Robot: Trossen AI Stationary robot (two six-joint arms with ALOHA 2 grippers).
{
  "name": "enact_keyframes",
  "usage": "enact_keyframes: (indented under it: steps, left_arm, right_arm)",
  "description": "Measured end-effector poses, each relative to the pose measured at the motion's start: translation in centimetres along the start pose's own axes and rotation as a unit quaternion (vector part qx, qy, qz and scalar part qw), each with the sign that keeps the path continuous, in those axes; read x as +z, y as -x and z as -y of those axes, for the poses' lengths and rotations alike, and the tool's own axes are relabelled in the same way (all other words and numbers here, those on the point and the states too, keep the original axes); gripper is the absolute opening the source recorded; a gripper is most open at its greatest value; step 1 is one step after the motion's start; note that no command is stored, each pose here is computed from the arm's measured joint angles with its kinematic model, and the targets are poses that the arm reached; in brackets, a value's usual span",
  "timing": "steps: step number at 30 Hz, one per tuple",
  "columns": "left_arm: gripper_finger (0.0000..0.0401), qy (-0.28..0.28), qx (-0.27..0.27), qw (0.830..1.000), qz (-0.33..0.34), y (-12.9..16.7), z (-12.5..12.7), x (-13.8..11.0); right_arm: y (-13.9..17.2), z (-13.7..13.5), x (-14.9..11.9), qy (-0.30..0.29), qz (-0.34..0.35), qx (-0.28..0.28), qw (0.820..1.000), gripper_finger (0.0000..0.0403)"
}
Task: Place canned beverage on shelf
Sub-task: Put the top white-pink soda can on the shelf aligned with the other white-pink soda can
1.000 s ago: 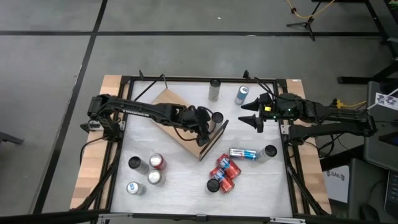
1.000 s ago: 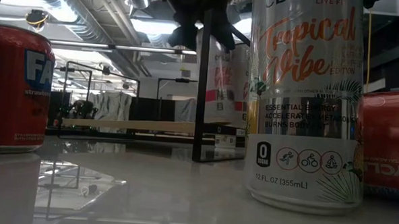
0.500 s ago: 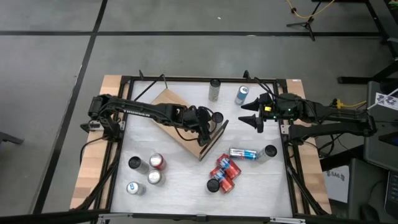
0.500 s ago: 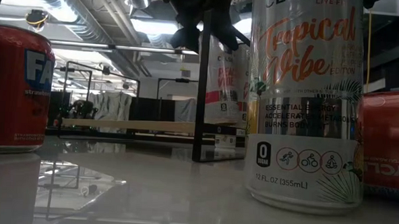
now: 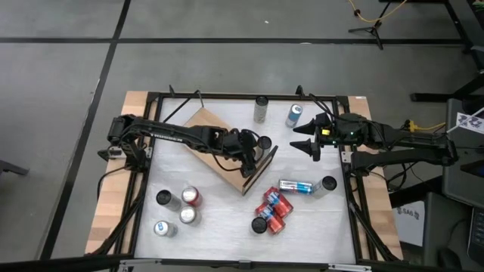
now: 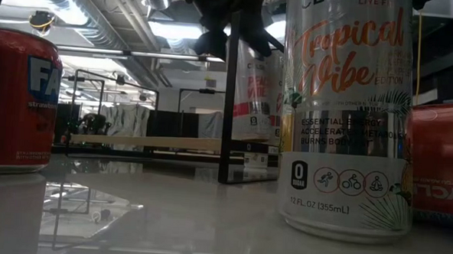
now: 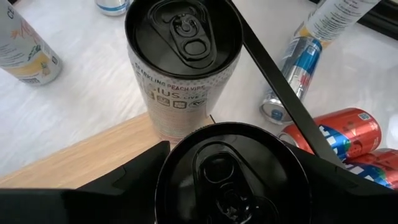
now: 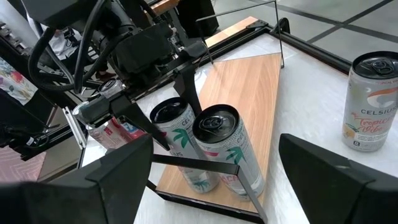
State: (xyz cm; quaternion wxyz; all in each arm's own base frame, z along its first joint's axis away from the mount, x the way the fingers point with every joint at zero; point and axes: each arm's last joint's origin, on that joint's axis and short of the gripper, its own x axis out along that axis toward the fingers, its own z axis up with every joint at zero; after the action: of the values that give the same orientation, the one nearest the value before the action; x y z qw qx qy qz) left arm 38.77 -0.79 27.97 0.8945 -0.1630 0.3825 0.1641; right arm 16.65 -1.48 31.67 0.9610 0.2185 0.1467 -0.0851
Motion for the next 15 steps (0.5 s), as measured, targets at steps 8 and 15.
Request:
enact_keyframes:
  steps: [8,15]
  left_arm:
    - [0.0286,0.001,-0.001,1.000,0.010,0.00,0.05,0.18]
    - [0.0313,0.001,0.000,1.000,0.009,-0.01,0.04,0.15]
  right_arm:
    - [-0.01,0.00,-0.01,0.000,-0.001,0.001,1.000,0.0342]
    - [-0.01,0.00,-0.01,0.000,-0.001,0.001,1.000,0.0342]
